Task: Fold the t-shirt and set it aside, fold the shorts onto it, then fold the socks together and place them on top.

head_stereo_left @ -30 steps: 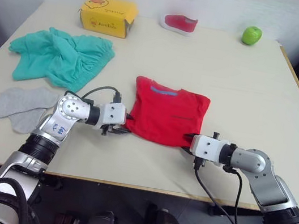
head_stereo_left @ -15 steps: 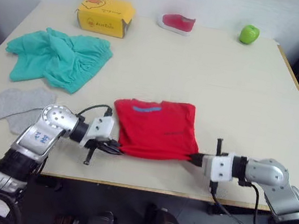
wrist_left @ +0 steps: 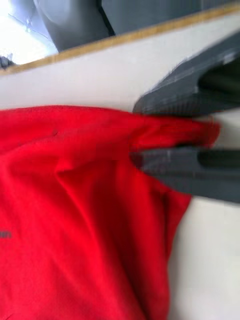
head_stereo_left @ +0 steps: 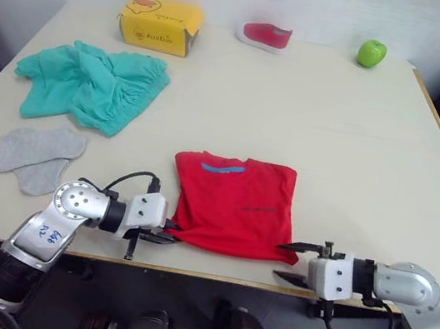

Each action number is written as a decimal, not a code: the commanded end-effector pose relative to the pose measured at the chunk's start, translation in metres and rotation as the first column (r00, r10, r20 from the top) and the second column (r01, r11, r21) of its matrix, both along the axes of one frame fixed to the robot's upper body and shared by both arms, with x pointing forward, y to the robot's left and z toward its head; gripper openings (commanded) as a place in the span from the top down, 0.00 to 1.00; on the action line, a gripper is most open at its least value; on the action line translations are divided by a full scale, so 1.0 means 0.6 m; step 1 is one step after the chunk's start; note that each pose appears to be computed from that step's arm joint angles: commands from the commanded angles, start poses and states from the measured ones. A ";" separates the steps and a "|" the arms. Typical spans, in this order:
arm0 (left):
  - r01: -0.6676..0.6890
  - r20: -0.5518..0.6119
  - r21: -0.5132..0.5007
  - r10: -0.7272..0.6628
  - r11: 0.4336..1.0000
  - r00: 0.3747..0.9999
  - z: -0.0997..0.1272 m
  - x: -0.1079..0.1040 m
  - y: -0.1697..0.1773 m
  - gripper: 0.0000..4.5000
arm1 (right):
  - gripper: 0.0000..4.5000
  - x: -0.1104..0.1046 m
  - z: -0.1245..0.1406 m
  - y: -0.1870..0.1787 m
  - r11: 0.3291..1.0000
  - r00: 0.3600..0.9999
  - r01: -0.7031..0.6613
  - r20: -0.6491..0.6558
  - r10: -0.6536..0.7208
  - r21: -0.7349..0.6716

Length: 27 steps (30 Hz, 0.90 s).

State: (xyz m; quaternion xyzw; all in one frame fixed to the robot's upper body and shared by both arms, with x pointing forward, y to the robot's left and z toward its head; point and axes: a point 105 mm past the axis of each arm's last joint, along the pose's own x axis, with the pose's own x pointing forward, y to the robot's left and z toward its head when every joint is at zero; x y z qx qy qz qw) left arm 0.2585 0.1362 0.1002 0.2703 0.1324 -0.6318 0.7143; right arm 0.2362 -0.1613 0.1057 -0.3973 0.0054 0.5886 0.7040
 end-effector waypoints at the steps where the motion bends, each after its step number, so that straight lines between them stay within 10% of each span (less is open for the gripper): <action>1: 0.003 -0.084 -0.018 -0.005 1.000 0.996 0.022 -0.018 0.024 0.54 | 0.14 -0.003 0.058 0.000 0.988 0.993 0.073 -0.103 -0.059 0.133; 6: -0.047 -0.251 -0.077 0.027 0.996 0.968 0.072 -0.027 0.061 0.19 | 0.00 -0.002 0.119 0.009 0.942 0.961 0.173 -0.261 -0.097 0.287; 10: -0.128 -0.302 -0.285 0.037 0.950 0.953 0.151 0.019 0.046 0.19 | 0.00 0.015 0.141 0.043 0.865 0.921 0.261 -0.378 -0.091 0.428; 22: -0.126 -0.315 -0.215 0.053 0.968 0.948 0.066 0.104 -0.039 0.99 | 0.89 0.049 0.014 0.078 0.832 0.808 0.476 -0.515 -0.286 0.284; 27: -0.264 -0.238 -0.162 0.221 0.951 0.946 0.041 0.173 -0.034 1.00 | 1.00 0.038 -0.041 0.054 0.864 0.796 0.485 -0.477 -0.372 0.135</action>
